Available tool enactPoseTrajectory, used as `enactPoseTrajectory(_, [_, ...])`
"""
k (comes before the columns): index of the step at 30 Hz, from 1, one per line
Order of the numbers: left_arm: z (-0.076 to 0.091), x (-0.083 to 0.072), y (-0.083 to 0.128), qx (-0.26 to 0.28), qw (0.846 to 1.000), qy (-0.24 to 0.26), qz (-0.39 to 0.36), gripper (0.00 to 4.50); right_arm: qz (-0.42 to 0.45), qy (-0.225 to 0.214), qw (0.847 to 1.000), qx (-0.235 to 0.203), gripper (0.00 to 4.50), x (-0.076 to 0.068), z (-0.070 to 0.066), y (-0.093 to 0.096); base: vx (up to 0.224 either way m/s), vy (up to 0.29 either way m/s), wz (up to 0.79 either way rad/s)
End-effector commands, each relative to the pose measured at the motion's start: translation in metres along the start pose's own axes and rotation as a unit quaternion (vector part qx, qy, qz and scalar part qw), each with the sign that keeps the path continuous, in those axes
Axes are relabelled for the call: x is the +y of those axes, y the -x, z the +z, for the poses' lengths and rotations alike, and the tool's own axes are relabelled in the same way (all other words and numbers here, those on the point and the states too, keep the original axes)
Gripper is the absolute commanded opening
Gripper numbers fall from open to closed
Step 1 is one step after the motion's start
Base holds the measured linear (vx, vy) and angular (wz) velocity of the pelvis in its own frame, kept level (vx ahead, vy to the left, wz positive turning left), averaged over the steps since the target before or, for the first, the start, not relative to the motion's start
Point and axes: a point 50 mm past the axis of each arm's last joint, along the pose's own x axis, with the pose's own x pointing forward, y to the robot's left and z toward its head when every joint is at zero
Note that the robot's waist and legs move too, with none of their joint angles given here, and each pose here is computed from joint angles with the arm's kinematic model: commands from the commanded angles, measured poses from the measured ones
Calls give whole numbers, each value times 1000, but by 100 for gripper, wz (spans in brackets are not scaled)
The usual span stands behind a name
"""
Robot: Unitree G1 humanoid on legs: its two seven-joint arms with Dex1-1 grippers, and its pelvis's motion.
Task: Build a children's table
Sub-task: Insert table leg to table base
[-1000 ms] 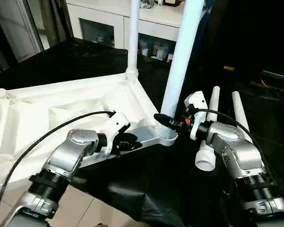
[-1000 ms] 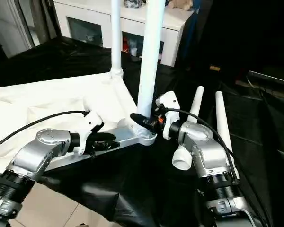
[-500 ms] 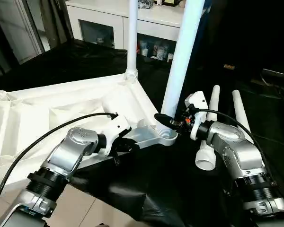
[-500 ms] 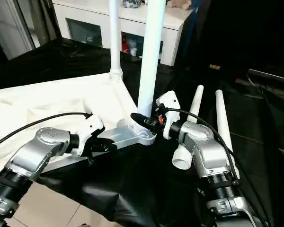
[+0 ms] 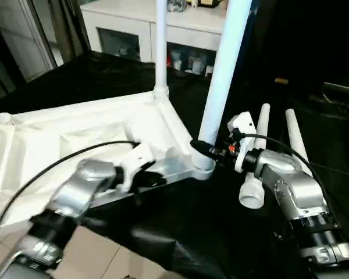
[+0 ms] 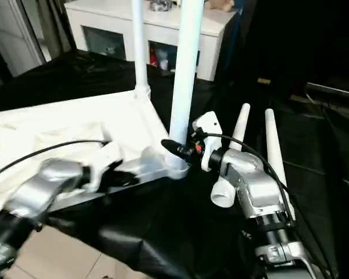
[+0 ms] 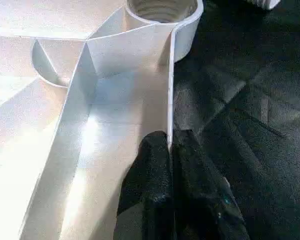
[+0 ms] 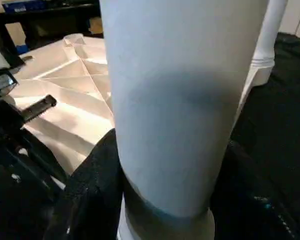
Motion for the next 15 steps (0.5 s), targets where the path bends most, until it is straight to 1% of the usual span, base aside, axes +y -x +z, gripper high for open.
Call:
enactPoseTrajectory(1, [-3, -1, 6, -21, 1000, 10, -6, 0, 1, -2, 1000, 5, 191, -4, 5, 1, 0, 0, 0])
enactPoseTrajectory(4, [-5, -2, 9, -25, 1000, 13, -11, 0, 5, -16, 1000, 26, 191, -5, 0, -2, 0, 0, 0])
enactPoseTrajectory(6, [-5, -2, 10, -29, 999, 13, -13, 0, 12, -15, 999, 43, 191, -4, -4, -3, 0, 0, 0])
enactPoseTrajectory(11, [-1, -3, 10, -45, 999, 19, -21, 0, 20, -27, 998, 52, 191, -1, -10, -11, 0, 0, 0])
enactPoseTrajectory(15, [0, -4, 9, -46, 999, 19, -23, 0, 26, -29, 997, 64, 191, 1, -14, -17, 0, 0, 0])
